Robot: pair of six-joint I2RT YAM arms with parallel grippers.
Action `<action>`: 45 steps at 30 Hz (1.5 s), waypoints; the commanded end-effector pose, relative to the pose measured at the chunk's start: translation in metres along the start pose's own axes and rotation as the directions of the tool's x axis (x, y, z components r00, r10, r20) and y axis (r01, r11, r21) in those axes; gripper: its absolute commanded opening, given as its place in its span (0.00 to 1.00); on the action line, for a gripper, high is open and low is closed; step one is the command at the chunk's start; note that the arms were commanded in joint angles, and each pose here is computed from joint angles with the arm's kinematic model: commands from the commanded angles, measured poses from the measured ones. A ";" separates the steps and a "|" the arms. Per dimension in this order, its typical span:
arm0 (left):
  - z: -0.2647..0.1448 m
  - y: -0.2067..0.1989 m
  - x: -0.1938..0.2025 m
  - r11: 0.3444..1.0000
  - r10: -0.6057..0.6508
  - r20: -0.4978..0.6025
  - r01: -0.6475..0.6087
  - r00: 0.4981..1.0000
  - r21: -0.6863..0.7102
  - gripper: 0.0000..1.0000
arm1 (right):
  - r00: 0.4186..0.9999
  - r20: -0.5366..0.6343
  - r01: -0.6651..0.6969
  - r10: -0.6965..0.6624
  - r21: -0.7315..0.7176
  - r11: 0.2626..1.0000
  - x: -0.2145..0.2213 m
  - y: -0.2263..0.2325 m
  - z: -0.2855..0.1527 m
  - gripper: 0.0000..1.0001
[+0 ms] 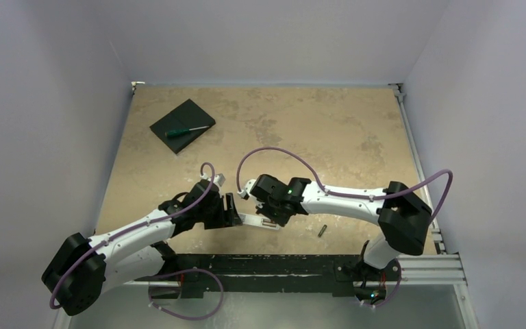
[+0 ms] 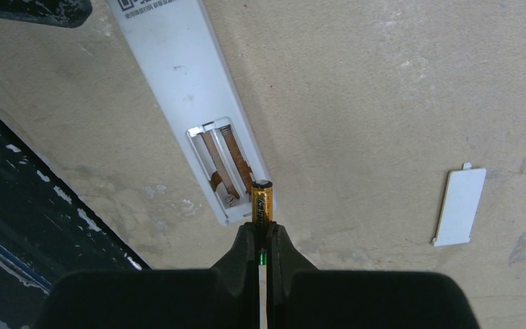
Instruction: Load the batteries into the remote control
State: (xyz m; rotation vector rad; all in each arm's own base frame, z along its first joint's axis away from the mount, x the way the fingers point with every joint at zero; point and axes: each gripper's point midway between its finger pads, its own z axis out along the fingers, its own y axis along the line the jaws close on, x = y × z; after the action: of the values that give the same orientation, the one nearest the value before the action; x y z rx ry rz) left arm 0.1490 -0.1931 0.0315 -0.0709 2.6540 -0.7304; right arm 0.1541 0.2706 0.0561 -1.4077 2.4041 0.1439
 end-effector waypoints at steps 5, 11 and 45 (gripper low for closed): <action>-0.005 -0.012 -0.014 0.999 0.028 0.039 -0.029 0.999 0.035 0.63 | 0.997 0.070 0.028 -0.024 -0.055 0.998 -0.027 0.011 -0.003 0.00; -0.005 -0.013 -0.014 0.999 0.028 0.038 -0.029 0.999 0.037 0.63 | 0.996 0.064 0.063 -0.059 -0.054 0.997 -0.029 0.011 0.002 0.01; 0.000 -0.010 -0.011 0.999 0.036 0.017 -0.036 0.999 0.028 0.63 | 0.995 0.040 0.097 -0.096 -0.019 0.995 -0.027 0.005 0.012 0.19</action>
State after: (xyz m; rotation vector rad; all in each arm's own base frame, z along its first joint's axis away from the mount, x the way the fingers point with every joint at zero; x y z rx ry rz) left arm 0.1488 -0.1928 0.0291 -0.0504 2.6618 -0.7201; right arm 0.1542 0.2877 0.0378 -1.5359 2.3666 0.1734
